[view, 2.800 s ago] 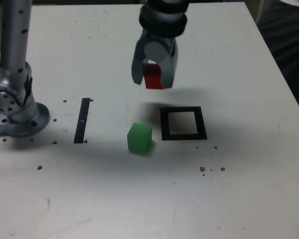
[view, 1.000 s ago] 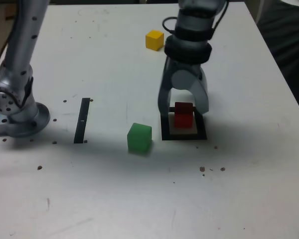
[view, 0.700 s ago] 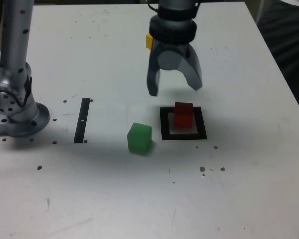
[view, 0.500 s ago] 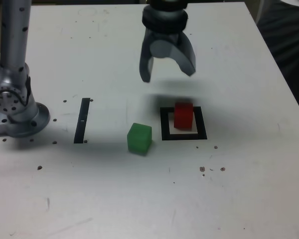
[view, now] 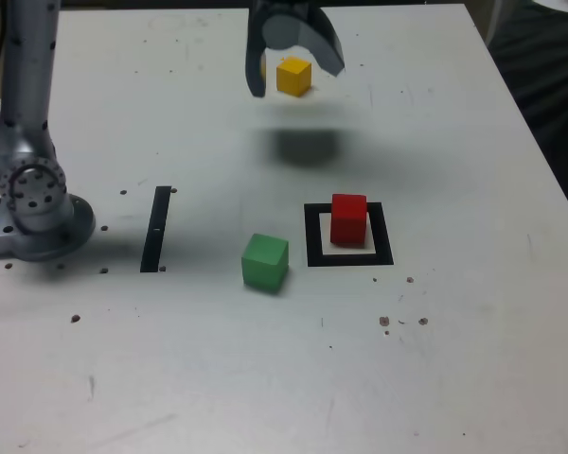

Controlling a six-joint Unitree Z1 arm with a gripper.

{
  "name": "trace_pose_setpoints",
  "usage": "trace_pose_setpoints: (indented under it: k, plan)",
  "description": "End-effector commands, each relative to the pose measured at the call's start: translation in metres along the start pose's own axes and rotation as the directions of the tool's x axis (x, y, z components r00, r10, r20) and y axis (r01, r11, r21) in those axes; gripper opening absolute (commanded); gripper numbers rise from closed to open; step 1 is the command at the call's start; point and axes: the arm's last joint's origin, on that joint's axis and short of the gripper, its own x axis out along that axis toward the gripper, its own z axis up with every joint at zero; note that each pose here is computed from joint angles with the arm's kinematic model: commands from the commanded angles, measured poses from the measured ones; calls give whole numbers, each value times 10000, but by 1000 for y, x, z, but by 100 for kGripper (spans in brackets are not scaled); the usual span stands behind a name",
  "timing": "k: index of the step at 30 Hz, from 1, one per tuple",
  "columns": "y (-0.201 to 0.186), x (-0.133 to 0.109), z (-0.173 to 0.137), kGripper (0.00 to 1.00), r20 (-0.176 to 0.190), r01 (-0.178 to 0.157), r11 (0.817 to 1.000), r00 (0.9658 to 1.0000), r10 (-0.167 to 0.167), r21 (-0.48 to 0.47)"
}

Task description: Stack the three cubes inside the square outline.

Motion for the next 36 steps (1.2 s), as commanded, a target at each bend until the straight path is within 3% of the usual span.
trace_pose_setpoints:
  k: [1, 15, 21, 25, 29, 36]
  plan:
    - [10, 3, 2, 100, -109, 68, 9999, 9999, -67, 81]
    - [91, 11, 12, 100, -74, 174, 9931, 9998, -167, 1160]
    - [106, 17, 11, 100, -310, -48, 9798, 9995, 113, 1998]
    - [111, 19, 10, 100, -577, -399, 9493, 9965, 608, 3117]
    - [114, 19, 10, 100, -773, -649, 9106, 9914, 1052, 4081]
    - [115, 24, 12, 99, -1045, -772, 8933, 9851, 1369, 4429]
